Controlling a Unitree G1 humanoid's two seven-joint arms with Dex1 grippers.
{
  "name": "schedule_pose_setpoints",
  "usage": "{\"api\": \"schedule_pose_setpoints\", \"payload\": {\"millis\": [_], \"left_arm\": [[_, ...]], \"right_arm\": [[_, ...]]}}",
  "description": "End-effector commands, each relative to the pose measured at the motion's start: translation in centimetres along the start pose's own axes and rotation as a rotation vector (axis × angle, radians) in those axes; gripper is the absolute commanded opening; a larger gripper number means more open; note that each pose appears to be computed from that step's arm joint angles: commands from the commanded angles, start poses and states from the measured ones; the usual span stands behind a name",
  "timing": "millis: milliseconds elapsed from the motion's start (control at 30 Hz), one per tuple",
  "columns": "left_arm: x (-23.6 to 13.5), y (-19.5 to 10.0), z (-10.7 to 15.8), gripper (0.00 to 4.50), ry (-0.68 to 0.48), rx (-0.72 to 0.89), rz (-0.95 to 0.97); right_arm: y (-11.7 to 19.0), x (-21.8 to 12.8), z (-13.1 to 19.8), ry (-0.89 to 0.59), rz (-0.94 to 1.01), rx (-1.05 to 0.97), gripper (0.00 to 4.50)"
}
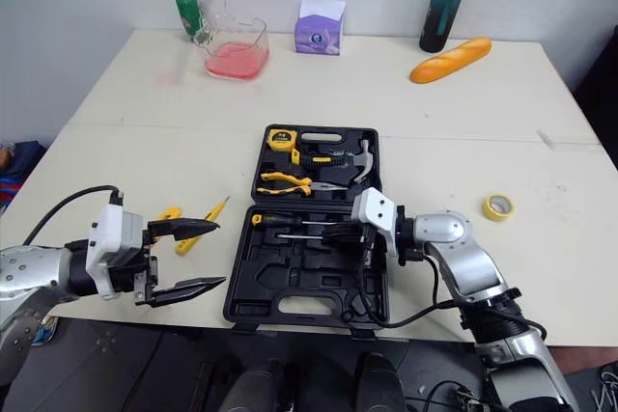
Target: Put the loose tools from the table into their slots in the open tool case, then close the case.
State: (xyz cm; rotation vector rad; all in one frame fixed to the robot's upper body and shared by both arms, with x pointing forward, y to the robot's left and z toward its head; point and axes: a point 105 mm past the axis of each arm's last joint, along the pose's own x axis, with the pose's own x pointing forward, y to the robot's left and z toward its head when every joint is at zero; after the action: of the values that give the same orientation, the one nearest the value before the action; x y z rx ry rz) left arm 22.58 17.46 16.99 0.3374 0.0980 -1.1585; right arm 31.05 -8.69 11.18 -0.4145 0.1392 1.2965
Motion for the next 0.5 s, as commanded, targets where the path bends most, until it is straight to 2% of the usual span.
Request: {"api": "schedule_pose_setpoints", "payload": {"millis": [33, 267, 400, 500], "left_arm": [[-0.1, -0.4, 0.7, 4.5, -0.009, 0.041, 0.002], [-0.1, -0.5, 0.7, 4.5, -0.005, 0.041, 0.01], [0.0, -0.5, 0.7, 4.5, -0.007, 0.043, 0.015], [-0.1, -0.3, 0.8, 4.5, -0.017, 0.04, 0.03]], "right_arm": [[1.1, 0.2, -5.3, 0.211, 0.0, 0.117, 0.03], [1.0, 0.6, -3.8, 0.133, 0.006, 0.095, 0.03], [0.4, 0.4, -1.5, -0.028, -0.015, 0.125, 0.03], [-0.5, -1.2, 0.2, -0.132, -0.043, 0.088, 0.03]]}}
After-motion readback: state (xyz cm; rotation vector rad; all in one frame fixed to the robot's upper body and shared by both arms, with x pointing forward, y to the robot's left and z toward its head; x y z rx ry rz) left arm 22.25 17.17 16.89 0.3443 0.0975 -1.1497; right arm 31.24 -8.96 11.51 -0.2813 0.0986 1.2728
